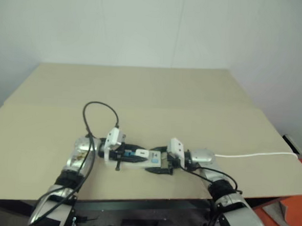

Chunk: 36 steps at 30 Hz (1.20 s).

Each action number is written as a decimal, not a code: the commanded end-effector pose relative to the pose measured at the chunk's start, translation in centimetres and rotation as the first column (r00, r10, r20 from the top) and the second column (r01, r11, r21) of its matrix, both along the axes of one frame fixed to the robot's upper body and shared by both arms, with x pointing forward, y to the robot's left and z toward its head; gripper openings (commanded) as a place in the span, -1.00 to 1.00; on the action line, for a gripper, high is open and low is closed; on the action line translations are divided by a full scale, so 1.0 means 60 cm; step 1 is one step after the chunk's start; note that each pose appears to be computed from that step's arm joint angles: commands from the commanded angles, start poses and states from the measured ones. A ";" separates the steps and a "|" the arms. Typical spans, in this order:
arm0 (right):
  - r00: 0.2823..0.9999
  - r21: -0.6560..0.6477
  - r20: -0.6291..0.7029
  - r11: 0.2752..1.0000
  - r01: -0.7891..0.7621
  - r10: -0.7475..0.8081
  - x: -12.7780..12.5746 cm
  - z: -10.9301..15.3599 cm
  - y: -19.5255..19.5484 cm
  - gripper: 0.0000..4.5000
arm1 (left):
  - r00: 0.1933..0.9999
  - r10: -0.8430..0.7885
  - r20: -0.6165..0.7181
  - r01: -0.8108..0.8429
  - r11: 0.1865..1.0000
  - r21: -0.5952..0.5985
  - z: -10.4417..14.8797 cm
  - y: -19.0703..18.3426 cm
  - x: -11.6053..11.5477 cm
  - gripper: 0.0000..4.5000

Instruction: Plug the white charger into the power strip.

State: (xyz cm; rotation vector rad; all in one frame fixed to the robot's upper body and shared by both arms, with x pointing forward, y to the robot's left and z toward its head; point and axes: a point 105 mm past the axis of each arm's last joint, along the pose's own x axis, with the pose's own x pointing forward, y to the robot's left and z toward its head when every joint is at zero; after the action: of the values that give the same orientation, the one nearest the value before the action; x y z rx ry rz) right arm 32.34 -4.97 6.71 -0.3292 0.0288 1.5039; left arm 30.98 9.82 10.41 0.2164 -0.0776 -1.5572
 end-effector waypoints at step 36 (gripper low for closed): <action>0.999 -0.026 -0.013 0.999 -0.040 0.040 -0.026 0.007 -0.013 0.99 | 0.974 0.156 0.162 -0.156 0.988 -0.012 0.224 0.098 0.065 1.00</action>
State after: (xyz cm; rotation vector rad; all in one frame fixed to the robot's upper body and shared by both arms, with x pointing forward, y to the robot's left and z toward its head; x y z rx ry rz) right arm 31.30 -5.65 7.34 -0.3495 0.0353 1.5267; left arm 35.00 15.14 22.68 0.3241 -0.1368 -1.3944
